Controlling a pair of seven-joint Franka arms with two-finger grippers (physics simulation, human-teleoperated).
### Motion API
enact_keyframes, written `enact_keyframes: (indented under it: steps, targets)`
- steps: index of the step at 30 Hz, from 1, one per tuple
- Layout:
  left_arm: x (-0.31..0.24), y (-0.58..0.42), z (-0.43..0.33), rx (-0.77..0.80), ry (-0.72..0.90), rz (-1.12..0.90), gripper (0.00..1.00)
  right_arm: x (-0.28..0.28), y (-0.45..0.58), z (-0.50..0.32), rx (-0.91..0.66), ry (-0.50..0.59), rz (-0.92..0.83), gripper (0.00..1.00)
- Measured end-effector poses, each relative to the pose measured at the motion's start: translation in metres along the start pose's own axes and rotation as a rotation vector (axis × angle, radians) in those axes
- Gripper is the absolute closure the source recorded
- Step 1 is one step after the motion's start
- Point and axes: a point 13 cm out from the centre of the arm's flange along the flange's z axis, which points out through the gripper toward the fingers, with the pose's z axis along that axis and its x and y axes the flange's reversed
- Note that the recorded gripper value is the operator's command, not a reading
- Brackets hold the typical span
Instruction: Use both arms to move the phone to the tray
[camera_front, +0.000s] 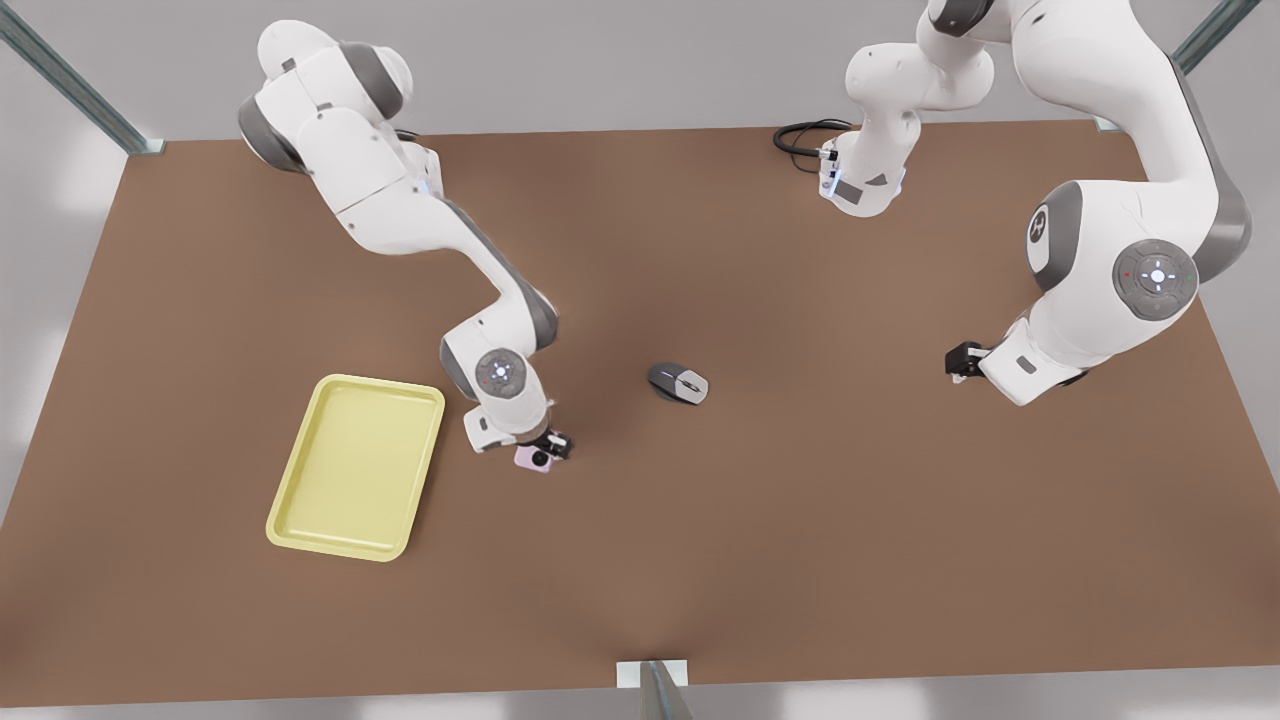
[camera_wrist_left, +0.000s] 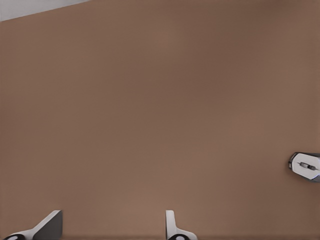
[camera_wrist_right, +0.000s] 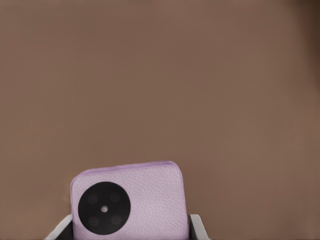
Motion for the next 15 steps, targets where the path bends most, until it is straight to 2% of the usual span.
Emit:
enact_keyframes:
  steps: [9,11,13,15]
  targets:
    - [0.001,-0.005,0.001,0.004,0.004,-0.003,0.0,-0.123,-0.215,-0.021,0.095,0.035,0.093,0.17]
    - [0.001,-0.006,0.001,0.005,0.005,-0.005,0.0,-0.118,-0.26,-0.005,0.117,0.094,0.087,0.18]
    - [0.0,-0.007,0.001,0.005,0.005,-0.005,0.0,-0.086,-0.31,0.031,0.128,0.2,0.107,0.0]
    - [0.0,-0.008,0.001,0.005,0.004,-0.007,0.0,-0.071,-0.319,0.041,0.098,0.237,0.083,0.0]
